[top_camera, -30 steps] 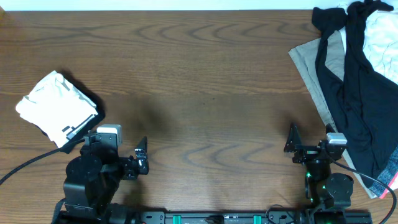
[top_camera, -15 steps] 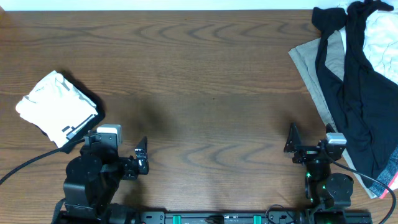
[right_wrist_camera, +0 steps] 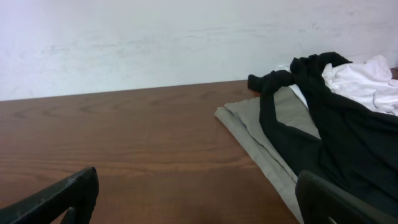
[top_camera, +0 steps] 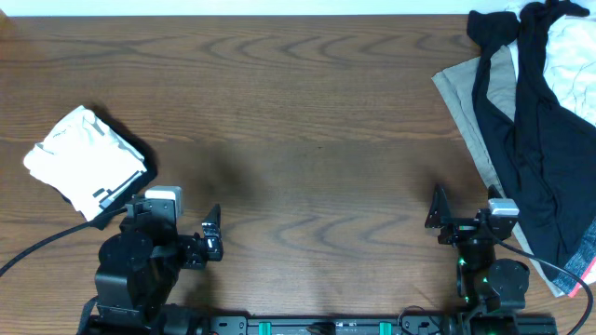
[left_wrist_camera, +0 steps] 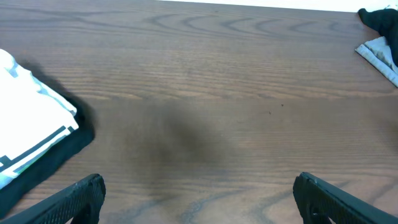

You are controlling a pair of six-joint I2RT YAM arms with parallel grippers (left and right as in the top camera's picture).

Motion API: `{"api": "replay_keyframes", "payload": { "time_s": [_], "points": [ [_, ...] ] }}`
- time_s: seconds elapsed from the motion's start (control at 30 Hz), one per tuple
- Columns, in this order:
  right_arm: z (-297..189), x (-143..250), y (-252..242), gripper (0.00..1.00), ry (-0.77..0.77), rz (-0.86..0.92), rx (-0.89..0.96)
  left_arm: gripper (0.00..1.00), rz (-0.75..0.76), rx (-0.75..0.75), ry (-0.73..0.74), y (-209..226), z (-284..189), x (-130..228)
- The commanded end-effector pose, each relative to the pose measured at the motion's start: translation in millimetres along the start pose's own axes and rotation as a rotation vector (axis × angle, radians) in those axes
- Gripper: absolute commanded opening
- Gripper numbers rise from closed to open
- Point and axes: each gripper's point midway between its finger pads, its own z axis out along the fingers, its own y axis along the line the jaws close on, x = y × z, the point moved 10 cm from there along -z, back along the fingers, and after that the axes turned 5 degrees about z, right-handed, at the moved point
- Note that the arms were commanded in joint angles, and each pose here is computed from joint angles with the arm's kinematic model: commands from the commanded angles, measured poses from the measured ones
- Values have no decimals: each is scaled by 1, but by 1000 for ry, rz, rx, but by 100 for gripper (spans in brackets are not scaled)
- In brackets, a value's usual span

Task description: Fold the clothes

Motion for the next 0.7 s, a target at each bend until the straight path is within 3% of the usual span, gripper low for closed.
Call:
{"api": "replay_keyframes", "payload": {
  "time_s": [0.0, 0.27, 0.47, 0.67],
  "points": [
    [0, 1, -1, 99, 1, -14, -2, 98, -3, -5, 4, 0, 1, 1],
    [0, 1, -1, 99, 1, -14, -2, 98, -2, -3, -37, 1, -6, 10],
    [0, 1, -1, 99, 1, -14, -2, 98, 26, -85, -47, 8, 0, 36],
    [0, 1, -1, 99, 1, -14, -2, 98, 21, -76, -235, 10, 31, 53]
  ]
}}
